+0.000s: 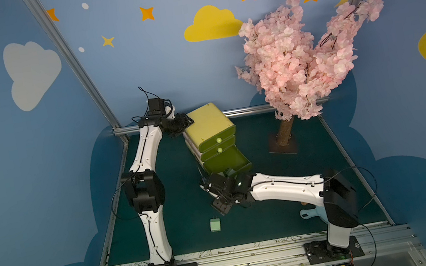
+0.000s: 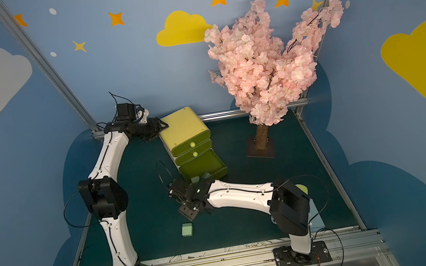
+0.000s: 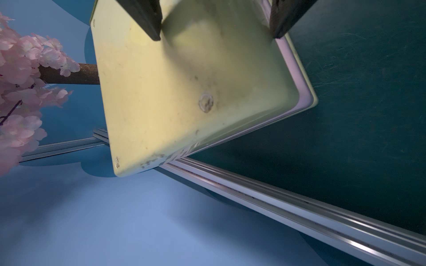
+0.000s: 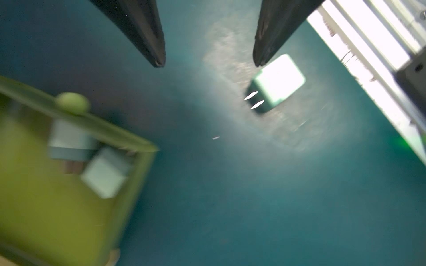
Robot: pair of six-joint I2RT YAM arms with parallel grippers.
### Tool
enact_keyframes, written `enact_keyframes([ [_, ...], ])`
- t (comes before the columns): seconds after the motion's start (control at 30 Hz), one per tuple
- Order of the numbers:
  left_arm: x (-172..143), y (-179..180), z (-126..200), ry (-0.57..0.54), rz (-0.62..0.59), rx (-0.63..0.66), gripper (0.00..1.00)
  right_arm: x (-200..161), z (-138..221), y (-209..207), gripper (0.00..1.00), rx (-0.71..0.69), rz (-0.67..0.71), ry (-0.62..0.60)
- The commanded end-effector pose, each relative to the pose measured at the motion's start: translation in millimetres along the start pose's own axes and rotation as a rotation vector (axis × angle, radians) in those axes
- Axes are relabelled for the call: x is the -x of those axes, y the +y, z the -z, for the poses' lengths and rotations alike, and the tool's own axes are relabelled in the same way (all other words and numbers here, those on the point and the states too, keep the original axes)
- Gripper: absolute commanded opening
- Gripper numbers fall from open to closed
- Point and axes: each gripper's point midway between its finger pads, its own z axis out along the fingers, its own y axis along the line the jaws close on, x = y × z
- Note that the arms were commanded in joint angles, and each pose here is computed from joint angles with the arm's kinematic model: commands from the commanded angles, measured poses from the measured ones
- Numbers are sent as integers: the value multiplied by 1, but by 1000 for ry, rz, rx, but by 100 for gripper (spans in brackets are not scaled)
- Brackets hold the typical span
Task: Place the plugs into the drawer by color
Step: Pick up the plug from the center of the board.
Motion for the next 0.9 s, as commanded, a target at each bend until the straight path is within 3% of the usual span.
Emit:
enact_keyframes([
  [0.0, -40, 46, -24, 150, 68, 130, 74, 5, -15, 13, 68, -51, 23, -30],
  [0.23, -42, 44, -25, 154, 62, 130, 74, -3, -40, 44, 71, -52, 99, 27],
  [0.87, -43, 43, -26, 158, 62, 127, 74, -27, -50, 35, 73, -87, 71, 113],
])
